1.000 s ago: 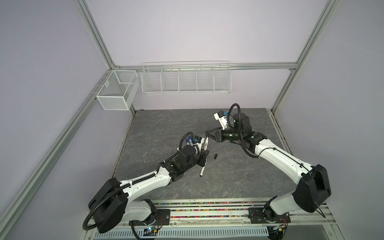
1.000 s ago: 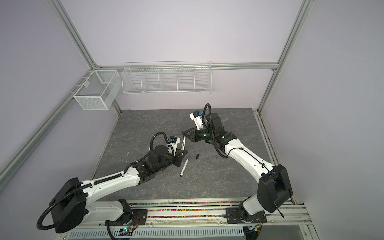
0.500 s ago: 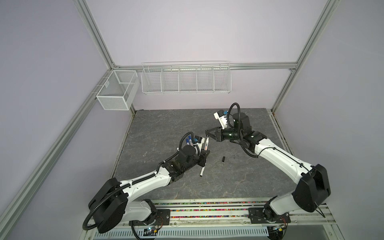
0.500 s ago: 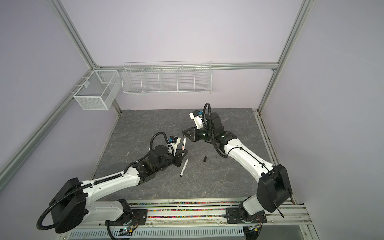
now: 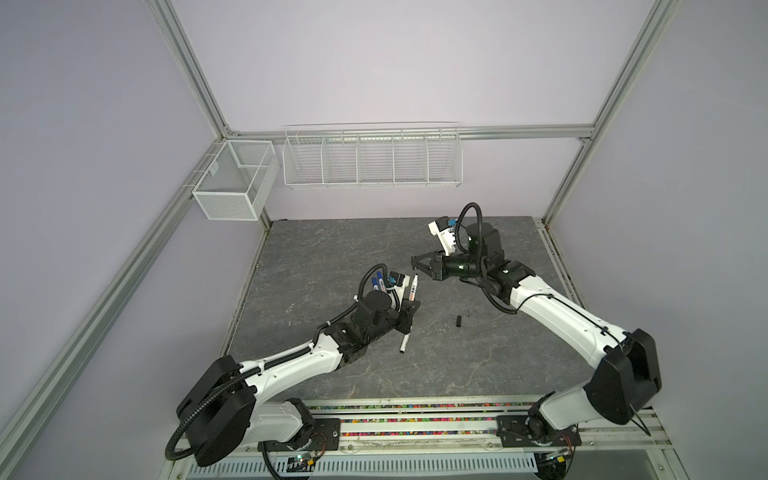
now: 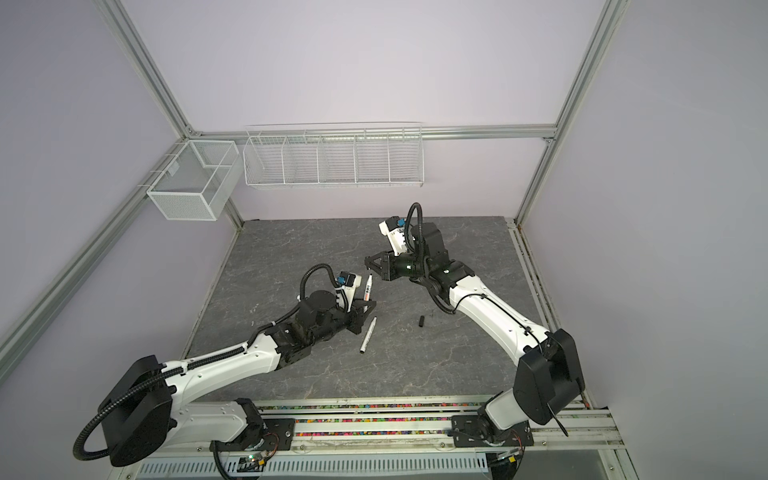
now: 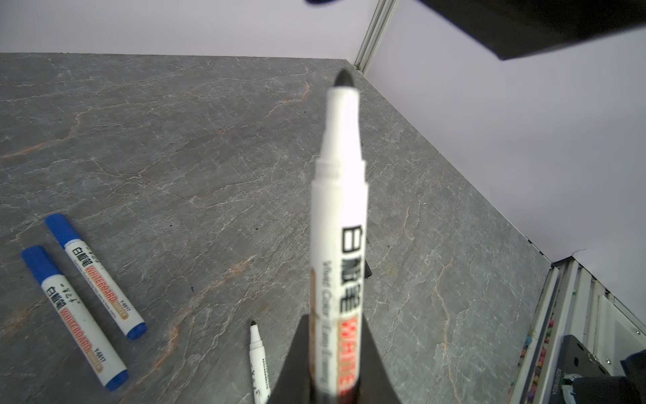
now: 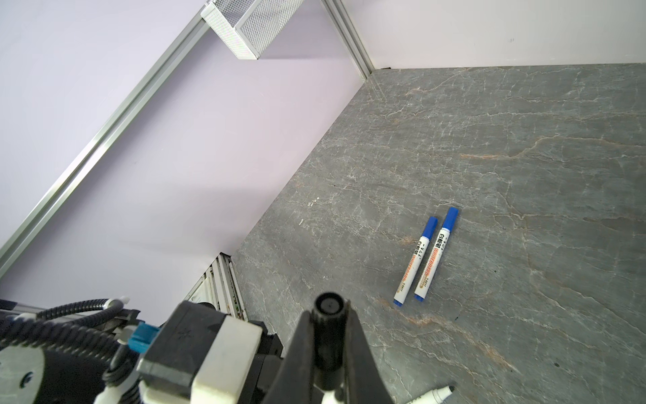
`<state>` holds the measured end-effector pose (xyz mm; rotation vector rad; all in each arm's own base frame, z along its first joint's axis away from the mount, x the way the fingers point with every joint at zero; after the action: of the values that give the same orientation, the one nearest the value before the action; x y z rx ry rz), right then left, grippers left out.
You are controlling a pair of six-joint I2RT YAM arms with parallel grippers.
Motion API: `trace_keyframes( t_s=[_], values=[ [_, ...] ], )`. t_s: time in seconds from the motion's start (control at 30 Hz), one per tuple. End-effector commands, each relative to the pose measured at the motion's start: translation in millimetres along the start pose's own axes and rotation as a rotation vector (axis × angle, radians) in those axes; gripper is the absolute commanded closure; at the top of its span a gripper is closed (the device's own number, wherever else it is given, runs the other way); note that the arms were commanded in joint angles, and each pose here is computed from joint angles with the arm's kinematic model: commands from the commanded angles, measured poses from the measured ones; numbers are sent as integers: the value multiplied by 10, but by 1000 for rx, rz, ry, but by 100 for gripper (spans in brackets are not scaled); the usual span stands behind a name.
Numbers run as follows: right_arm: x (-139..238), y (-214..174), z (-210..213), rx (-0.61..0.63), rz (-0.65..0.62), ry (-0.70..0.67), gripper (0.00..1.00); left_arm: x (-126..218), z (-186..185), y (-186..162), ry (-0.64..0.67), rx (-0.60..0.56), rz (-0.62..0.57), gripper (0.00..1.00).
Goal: Insert the pens into the pen caps
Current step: 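Lower the black cap onto the marker tip held upright by the left gripper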
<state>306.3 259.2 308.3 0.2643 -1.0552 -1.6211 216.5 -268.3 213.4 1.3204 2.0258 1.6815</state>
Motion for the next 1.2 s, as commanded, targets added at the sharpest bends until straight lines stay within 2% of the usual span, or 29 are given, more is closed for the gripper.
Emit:
trace_keyframes(
  t_s=[0.0, 0.63, 0.97, 1.17],
  values=[
    [43, -72, -40, 13, 20, -28, 93, 43, -71, 130, -22, -7, -56, 100],
    [129, -208, 37, -8, 46, 16, 93, 25, -45, 174, 7, -3, -88, 100],
    [186, -297, 54, -25, 67, 35, 93, -49, -113, 371, -19, 1, -175, 100],
    [207, -296, 114, -2, 82, 76, 92, -86, -156, 719, -39, 7, -316, 100]
  ],
)
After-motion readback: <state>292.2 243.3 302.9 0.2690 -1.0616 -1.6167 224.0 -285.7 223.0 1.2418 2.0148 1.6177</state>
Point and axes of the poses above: each gripper's point midway between its finger pads, its own x axis back along the fingers, its own z axis along the line the jaws close on, y = z × x, the point moved 7 cm from there along x, back along the fingers
